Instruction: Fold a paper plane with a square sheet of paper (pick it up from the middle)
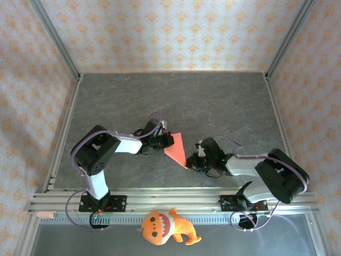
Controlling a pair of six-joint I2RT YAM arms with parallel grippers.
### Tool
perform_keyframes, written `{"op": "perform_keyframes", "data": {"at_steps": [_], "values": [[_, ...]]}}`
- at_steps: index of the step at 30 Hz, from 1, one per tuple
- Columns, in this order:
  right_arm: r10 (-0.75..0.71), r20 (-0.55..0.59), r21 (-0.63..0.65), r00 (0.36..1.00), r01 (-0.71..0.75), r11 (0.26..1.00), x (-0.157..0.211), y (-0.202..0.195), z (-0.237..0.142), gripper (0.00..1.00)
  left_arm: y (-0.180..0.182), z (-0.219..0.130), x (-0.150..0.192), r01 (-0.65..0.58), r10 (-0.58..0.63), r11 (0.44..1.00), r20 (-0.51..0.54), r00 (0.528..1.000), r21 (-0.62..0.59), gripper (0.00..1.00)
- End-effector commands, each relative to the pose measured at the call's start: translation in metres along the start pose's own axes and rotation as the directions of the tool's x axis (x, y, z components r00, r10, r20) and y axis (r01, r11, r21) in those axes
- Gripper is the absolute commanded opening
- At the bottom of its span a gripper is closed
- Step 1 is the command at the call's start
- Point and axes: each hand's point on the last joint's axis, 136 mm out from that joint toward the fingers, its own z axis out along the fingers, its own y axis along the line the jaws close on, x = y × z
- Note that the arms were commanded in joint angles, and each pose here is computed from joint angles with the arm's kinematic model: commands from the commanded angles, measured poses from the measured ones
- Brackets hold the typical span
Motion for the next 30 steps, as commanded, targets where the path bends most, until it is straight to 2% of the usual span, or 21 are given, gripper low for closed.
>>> {"op": "perform_keyframes", "data": {"at_steps": [1, 6, 12, 16, 30], "values": [[0.082, -0.063, 0.097, 0.995, -0.076, 0.992, 0.03, -0.032, -0.009, 0.0, 0.067, 0.004, 0.026, 0.062, -0.074, 0.973, -0.049, 0.996, -0.224, 0.0], [0.057, 0.039, 0.007, 0.998, -0.057, 0.998, 0.004, 0.01, -0.026, 0.01, 0.065, 0.003, 0.027, 0.08, -0.092, 0.974, -0.047, 0.995, -0.211, 0.0], [0.117, 0.112, -0.067, 0.987, -0.11, 0.992, -0.014, 0.036, -0.038, 0.21, 0.061, 0.0, 0.027, 0.088, -0.097, 0.977, -0.041, 0.994, -0.194, 0.0], [0.155, 0.094, -0.085, 0.983, -0.147, 0.985, -0.012, 0.038, -0.037, 0.26, 0.06, -0.001, 0.025, 0.086, -0.096, 0.978, -0.039, 0.995, -0.192, 0.0], [0.255, 0.052, -0.112, 0.966, -0.248, 0.962, 0.0, 0.029, -0.033, 0.33, 0.058, 0.0, 0.027, 0.117, -0.124, 0.98, -0.033, 0.992, -0.163, 0.0]]}}
